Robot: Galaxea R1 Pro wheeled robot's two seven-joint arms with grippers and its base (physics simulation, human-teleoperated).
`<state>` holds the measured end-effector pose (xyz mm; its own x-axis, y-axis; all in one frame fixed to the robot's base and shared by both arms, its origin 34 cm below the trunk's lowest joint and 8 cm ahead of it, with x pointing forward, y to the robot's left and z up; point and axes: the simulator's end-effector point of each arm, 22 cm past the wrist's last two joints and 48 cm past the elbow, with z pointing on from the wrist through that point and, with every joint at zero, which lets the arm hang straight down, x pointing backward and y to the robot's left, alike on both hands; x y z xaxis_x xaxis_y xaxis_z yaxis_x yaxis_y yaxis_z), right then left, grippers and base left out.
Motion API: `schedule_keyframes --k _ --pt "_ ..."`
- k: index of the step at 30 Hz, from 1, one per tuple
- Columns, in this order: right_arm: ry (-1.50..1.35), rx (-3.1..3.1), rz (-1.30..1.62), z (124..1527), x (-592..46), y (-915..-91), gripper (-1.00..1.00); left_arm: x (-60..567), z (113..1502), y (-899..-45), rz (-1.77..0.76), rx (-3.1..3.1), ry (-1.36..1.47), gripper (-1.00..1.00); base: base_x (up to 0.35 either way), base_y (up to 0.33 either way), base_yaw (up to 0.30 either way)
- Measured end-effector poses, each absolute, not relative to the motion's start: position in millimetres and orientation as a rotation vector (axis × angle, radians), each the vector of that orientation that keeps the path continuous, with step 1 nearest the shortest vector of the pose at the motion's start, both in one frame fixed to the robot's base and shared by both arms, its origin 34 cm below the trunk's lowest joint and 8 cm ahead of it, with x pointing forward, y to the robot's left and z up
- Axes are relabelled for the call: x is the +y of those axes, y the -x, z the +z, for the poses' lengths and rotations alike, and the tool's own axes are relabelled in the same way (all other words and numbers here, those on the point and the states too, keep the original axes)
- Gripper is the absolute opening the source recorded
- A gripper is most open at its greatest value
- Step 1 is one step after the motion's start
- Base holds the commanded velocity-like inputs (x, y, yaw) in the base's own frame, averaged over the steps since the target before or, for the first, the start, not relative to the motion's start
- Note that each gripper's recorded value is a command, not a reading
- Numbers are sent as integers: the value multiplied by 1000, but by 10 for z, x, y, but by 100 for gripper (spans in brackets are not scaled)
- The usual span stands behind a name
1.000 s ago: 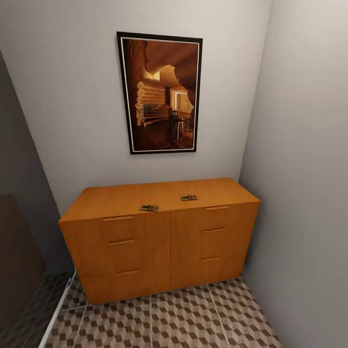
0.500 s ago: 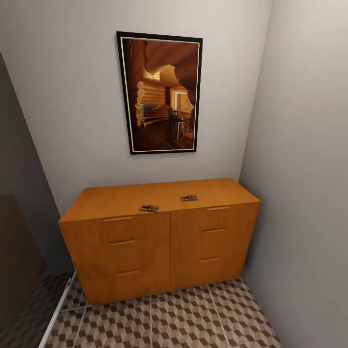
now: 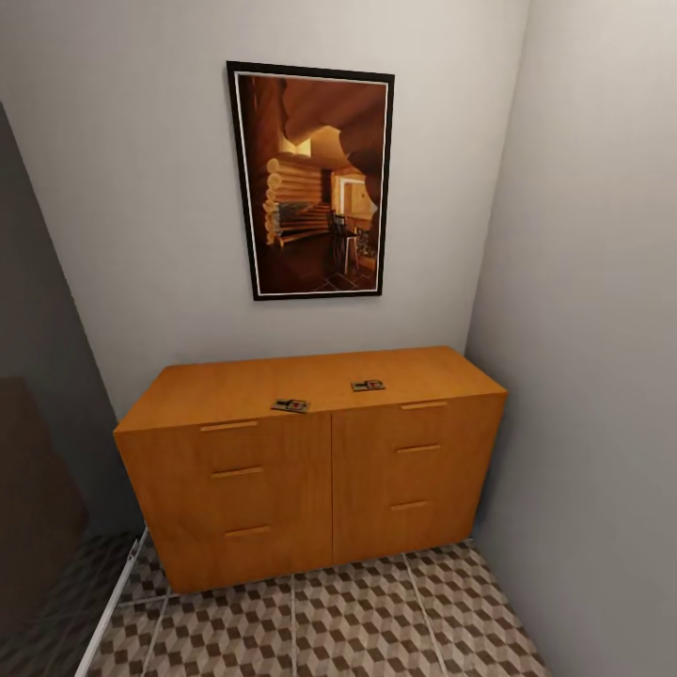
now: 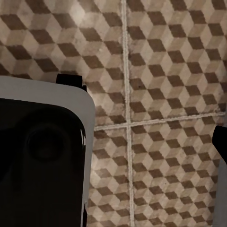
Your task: Take the four mousetraps from the cabinet in the bathroom and place them on the bathroom floor. Make sure all four end up on the same floor surface, and ensure that at least two of them are either under or directly next to the same bathroom sink.
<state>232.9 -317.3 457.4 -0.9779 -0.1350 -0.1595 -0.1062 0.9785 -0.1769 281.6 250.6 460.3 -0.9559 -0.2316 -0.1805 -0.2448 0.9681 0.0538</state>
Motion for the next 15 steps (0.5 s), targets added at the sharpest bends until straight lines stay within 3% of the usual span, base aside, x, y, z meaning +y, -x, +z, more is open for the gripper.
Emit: schedule_keyframes --k 15 --pt "162 2956 -259 4573 -3154 -2324 100 2480 4609 -2851 105 2936 357 100 0 0 0"
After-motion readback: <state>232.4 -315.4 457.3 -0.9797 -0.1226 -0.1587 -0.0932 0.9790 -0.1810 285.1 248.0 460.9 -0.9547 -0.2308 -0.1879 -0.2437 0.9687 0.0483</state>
